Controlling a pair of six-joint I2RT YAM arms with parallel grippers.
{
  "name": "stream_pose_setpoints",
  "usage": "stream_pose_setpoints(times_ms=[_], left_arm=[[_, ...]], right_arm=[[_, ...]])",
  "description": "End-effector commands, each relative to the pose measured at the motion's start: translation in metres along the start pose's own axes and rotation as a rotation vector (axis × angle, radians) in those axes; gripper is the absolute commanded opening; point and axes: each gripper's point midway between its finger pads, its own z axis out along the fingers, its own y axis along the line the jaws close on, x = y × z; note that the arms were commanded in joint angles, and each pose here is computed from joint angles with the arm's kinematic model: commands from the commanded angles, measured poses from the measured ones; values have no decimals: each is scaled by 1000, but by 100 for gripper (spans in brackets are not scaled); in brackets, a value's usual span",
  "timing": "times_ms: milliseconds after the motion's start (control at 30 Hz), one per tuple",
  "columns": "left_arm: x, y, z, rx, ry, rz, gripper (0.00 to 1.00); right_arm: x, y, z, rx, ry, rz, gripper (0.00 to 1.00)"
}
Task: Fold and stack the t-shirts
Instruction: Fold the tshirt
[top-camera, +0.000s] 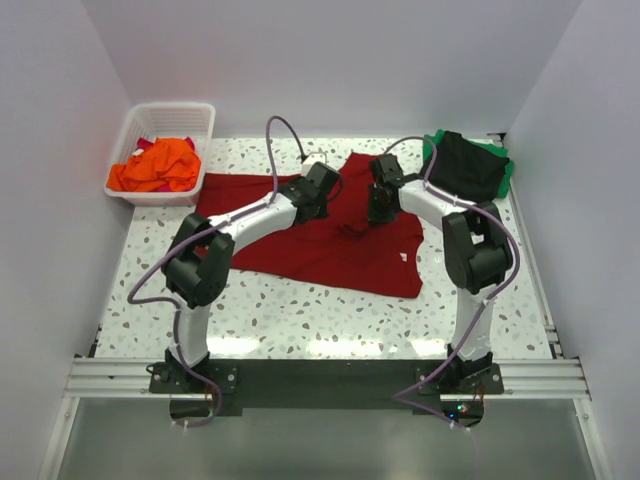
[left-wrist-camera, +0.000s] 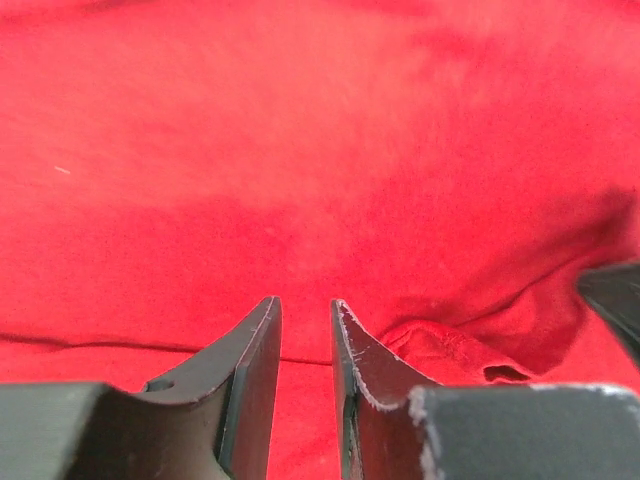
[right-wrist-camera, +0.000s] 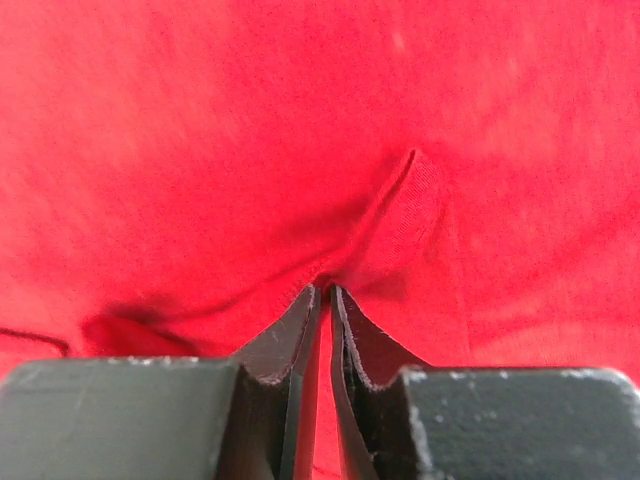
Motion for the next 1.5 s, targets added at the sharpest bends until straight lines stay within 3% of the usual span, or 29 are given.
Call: stream_pose_setpoints(times_ms=[0,300,600,900,1200,1300,1400,1467], left_arm=[[-44,13,-30,-19,-120,-73,32],[-24,47,-43,-105,-75,-86,32],[0,92,-53,-216,-20,-131,32],[29,150,-51,-292,89,-196,33],[53,201,-42,-304,223,-273,33],[57,217,-39,-309,247,-309,34],[59,228,-35,-305,268,-327,34],[59,233,-34,-309,273,-328,33]], right_arm=[[-37,21,1,-54,-92,-14,13],[-73,32,15,-47,-162,-9,10],[-99,27,-17,-20,-281,-33,10],[-22,-15,-55,92,-65,-39,30],[55,-32,-76,145,62,-114,35],[70,-36,-72,148,82,-105,57],[78,-35,-68,133,91,-87,66],[83,-36,-64,137,107,-84,67]])
